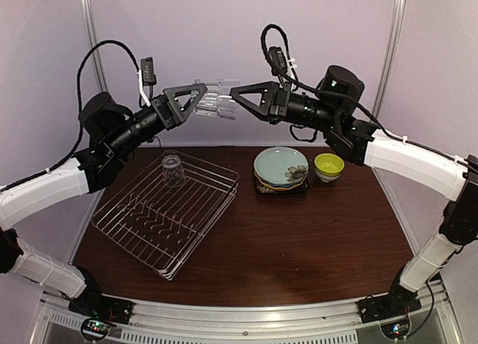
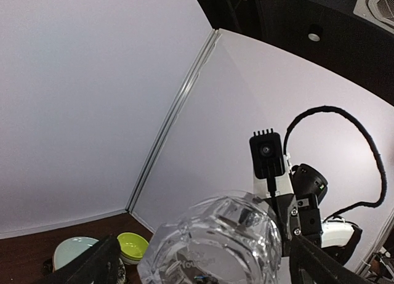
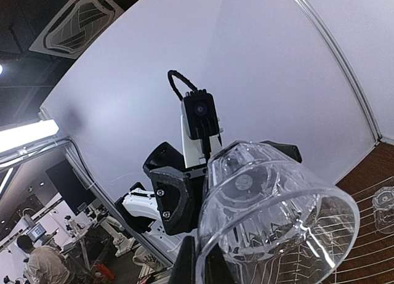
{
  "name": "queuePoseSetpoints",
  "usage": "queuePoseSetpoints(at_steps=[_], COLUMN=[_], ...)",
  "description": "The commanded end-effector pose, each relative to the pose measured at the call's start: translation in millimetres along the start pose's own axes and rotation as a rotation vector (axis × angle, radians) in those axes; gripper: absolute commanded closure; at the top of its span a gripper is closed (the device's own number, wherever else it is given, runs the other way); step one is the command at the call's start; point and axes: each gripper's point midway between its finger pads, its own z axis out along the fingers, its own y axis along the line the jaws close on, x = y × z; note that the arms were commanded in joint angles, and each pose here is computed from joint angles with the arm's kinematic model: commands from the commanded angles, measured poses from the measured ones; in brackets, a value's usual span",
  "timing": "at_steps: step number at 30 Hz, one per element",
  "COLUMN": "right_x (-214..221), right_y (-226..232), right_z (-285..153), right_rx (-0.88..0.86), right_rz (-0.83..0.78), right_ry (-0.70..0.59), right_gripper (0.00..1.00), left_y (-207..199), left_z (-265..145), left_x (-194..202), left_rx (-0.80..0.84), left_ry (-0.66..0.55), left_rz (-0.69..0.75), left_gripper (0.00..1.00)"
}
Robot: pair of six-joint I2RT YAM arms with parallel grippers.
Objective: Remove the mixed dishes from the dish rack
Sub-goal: Pass from the left arm to the right
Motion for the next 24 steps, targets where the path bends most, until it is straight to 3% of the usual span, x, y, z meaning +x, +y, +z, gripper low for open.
queuePoseSetpoints(at_steps=[1, 14, 24], right_x=[-32.1, -44.7, -11.5], right_y=[23.0, -60.1, -142.9], right_z=[-20.6, -118.3, -227.8], right_rx=[0.000, 0.427, 0.986], right_rz=[-0.073, -0.121, -0.174], right_ry=[-0.080, -0.043, 0.180], right_gripper=[1.00, 1.00, 1.00], left_y=[6.3, 26.0, 35.9], left_z=[-2.7, -15.5, -20.8], left_x=[-0.9, 1.6, 12.2], left_rx=[-0.037, -0.201, -0.243], left_ry=[-0.012, 0.065, 0.100], left_rz=[0.024, 0.133, 0.160], left_gripper=[0.03, 0.03, 0.03])
